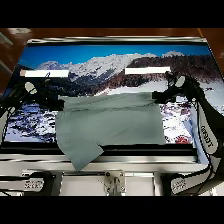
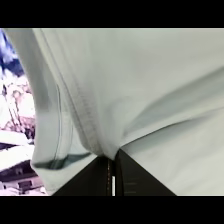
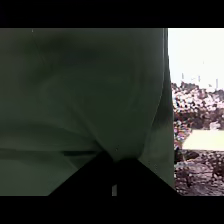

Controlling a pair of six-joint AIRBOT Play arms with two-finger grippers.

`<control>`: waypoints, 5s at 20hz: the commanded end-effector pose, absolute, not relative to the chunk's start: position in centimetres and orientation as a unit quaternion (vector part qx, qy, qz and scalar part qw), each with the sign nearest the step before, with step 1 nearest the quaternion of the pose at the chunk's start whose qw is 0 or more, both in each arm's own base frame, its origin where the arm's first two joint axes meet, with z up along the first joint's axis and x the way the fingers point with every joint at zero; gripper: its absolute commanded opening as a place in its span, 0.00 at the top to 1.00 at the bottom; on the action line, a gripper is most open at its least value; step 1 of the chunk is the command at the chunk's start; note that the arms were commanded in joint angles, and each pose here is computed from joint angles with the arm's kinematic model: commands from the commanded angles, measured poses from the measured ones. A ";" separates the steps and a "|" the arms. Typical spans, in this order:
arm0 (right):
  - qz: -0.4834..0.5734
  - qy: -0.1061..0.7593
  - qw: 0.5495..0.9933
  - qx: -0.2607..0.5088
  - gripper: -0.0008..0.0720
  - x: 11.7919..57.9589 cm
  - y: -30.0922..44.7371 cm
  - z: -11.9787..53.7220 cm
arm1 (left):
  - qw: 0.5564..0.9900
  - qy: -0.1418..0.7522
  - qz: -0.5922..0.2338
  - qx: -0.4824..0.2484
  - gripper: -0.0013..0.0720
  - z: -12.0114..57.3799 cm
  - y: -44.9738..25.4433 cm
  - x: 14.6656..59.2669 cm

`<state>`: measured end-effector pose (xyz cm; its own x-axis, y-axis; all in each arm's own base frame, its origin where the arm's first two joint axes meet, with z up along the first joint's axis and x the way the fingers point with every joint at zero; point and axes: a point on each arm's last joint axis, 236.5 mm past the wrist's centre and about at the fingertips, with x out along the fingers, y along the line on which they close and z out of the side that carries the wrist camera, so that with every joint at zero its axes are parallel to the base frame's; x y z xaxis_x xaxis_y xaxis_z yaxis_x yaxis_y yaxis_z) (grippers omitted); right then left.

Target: Fold the shirts.

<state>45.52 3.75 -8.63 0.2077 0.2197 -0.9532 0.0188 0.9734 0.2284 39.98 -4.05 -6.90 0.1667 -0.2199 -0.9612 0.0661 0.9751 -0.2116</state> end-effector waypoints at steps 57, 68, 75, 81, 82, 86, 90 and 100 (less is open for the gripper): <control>0.029 0.744 0.598 0.296 0.06 23.5 -1.4 -12.1 | 0.624 0.691 -0.108 -0.349 0.93 -11.4 -8.0 17.4; 0.030 0.695 0.617 0.367 0.61 25.0 1.2 -13.6 | 0.663 0.657 -0.110 -0.342 0.93 -9.6 -7.0 20.8; 0.212 0.630 0.646 0.375 0.90 27.8 5.5 -7.9 | 0.733 0.572 -0.198 -0.309 0.93 -3.7 -7.5 26.0; 0.149 0.574 0.736 0.325 0.90 34.8 2.6 -6.1 | 0.798 0.493 -0.156 -0.309 0.93 2.2 -4.3 33.6; 0.138 0.562 0.758 0.302 0.90 36.5 2.6 -5.9 | 0.801 0.490 -0.154 -0.308 0.93 2.5 -3.9 34.4; 0.075 0.489 0.842 0.214 0.90 43.5 1.6 -3.3 | 0.799 0.488 -0.144 -0.320 0.93 2.6 -2.5 37.7; 0.049 0.484 0.853 0.192 0.90 46.2 1.2 -3.7 | 0.782 0.487 -0.133 -0.365 0.93 1.5 -1.7 41.4; 0.040 0.509 0.831 0.220 0.87 48.9 2.9 -9.6 | 0.730 0.530 -0.123 -0.414 0.85 -5.5 -2.5 44.0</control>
<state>48.34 2.58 -8.28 0.4835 0.2920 -0.8252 0.1338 0.9070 0.3994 43.63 -1.92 -3.47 0.4357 -0.6042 -0.6672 -0.2305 0.6416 -0.7315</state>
